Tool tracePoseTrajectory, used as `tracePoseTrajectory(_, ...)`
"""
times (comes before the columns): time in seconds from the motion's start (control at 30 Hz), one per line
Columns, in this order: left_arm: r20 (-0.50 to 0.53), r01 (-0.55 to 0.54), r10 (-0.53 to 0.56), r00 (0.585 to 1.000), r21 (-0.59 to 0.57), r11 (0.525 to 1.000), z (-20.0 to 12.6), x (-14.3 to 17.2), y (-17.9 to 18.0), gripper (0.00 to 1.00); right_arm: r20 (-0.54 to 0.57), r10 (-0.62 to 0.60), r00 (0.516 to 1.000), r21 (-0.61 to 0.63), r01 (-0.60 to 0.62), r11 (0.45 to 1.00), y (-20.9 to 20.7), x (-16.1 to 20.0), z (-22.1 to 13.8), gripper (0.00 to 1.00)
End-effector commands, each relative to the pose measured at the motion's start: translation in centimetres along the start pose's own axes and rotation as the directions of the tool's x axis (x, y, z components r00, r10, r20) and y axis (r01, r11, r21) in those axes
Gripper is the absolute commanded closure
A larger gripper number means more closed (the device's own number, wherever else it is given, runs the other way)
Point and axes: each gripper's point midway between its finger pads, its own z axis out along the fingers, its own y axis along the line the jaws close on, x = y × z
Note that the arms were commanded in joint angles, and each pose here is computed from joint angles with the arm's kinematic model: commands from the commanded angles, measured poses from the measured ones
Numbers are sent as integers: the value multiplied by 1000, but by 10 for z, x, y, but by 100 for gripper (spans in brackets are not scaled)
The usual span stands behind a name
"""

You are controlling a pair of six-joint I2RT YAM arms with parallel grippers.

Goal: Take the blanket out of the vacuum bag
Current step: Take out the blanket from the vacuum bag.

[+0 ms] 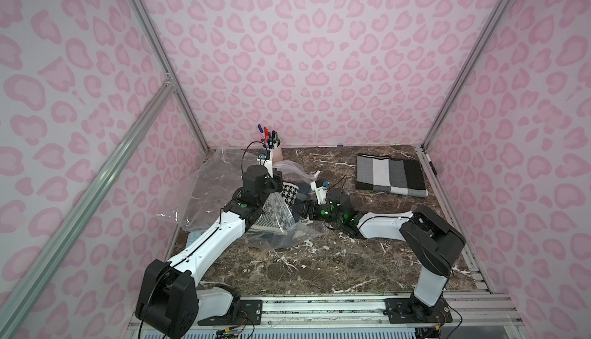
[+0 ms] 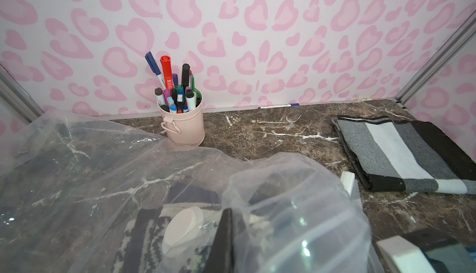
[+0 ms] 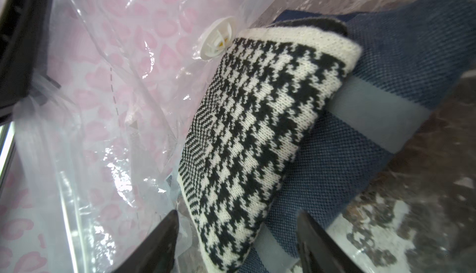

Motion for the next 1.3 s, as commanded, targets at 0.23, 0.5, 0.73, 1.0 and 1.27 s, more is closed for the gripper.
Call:
tracePoseTrajectory(0.23, 17, 9, -9, 1000, 12, 1000, 0, -3, -2, 96, 20, 29, 999, -77, -27, 997, -1, 2, 22, 28)
tracePoseTrajectory(0.5, 5, 7, -7, 1000, 4, 1000, 2, 3, 0, 96, 11, 22, 1000, -88, -21, 996, 0, -2, 34, 28)
tracePoseTrajectory(0.73, 8, 21, -21, 1000, 15, 1000, 4, 2, -3, 96, -10, 26, 1000, -104, -27, 994, 0, 1, 45, 28)
tracePoseTrajectory(1.0, 0, 16, -16, 1000, 10, 1000, 5, 6, -1, 96, -5, 5, 1000, -150, -6, 989, 20, -5, 44, 32)
tracePoseTrajectory(1.27, -7, 18, -18, 1000, 11, 1000, 6, 9, -1, 96, -21, -25, 999, -174, 21, 985, 29, -5, 52, 36)
